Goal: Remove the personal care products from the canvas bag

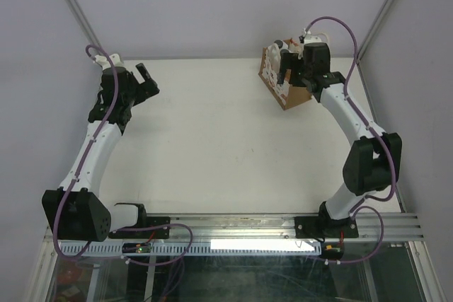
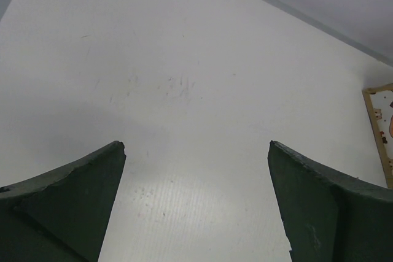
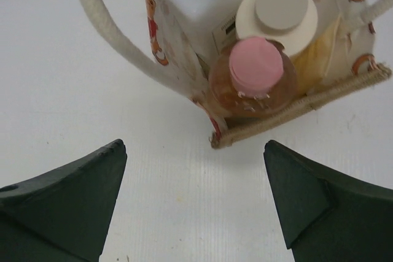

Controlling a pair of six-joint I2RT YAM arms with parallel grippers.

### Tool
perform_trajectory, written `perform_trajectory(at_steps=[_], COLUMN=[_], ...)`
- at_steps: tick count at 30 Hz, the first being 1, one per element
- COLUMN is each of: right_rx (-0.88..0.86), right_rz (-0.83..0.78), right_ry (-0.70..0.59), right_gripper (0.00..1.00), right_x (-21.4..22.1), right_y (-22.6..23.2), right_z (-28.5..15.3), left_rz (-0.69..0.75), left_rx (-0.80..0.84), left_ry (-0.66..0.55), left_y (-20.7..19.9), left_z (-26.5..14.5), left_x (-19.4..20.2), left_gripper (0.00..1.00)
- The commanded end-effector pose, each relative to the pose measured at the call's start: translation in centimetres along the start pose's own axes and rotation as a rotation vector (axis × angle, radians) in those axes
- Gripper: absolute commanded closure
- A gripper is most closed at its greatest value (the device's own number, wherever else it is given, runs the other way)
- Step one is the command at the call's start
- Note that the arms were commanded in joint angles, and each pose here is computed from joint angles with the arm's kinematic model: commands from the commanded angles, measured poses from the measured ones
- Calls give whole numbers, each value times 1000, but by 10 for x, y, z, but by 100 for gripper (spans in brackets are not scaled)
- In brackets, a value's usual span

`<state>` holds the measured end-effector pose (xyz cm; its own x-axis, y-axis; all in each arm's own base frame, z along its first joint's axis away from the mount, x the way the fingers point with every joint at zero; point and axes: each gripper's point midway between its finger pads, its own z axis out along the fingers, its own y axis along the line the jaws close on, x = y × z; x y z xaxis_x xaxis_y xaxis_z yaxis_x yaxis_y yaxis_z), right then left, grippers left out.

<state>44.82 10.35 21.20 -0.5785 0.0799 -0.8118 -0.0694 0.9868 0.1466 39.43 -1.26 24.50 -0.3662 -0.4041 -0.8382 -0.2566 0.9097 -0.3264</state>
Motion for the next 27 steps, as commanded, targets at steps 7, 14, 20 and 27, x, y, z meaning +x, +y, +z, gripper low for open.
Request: perform_trajectory(at_steps=[7,14,20,27], right_rx=[-145,-216,-234,-307], right_rz=[3,5,6,2], right_ry=[-115,-116,-96,-21], right_gripper=[15,42,79,100], right_x=[-79,-92,-94,-79], right_y=[44,62,67,79], right_z=[34,49,52,34], left_rz=[-54,-78,-46,-106], left_rx=[205,241,312,272], left_ry=[-51,-37,-38,-55], left_y=[-34,-40,-52,-46], left_z=[0,2,-3,-5], left_x=[-11,-9,-11,-14], left_gripper=[1,1,1,1])
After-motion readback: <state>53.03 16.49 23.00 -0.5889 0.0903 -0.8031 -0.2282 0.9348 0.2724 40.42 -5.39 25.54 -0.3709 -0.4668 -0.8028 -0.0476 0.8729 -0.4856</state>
